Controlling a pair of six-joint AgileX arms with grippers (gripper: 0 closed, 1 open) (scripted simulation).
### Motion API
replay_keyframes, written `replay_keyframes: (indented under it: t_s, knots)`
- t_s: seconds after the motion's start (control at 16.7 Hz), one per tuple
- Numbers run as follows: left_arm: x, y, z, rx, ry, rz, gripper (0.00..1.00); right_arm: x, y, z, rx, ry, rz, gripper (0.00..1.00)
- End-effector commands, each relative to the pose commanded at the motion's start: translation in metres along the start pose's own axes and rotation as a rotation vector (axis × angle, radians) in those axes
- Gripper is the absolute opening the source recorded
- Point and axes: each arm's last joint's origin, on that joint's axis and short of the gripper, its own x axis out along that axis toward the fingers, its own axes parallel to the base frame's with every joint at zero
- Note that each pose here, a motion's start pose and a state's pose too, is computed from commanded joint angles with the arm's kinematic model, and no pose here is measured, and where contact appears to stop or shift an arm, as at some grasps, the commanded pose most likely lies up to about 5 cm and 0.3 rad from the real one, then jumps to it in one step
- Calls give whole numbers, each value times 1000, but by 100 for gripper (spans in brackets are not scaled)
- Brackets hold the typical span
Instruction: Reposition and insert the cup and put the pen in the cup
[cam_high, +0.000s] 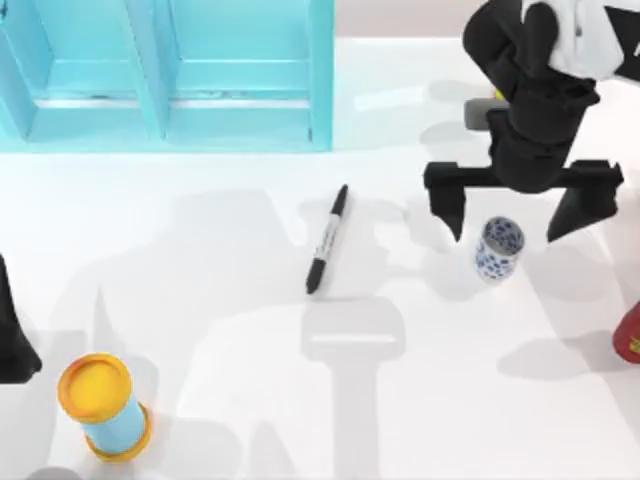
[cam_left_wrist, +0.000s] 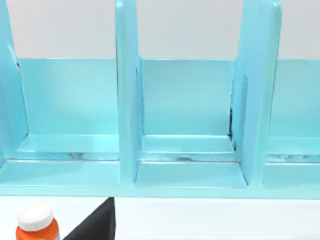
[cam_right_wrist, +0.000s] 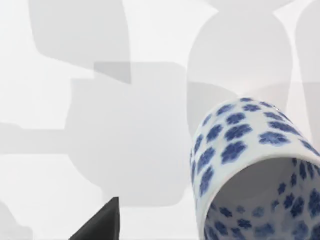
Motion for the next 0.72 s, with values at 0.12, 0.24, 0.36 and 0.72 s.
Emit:
replay_keyframes:
  t_s: [0.12,0.24,0.36,0.72]
  knots:
    - [0,0,0,0,0,0,100,-9,2,3,0,10,-4,100]
    - [0,0,0,0,0,0,100,-26,5,8,-1,21,-8,100]
    - [0,0,0,0,0,0,100,-55,7,12,-2,16,-6,100]
    - [0,0,0,0,0,0,100,-135,3,3,-1,-4,2,100]
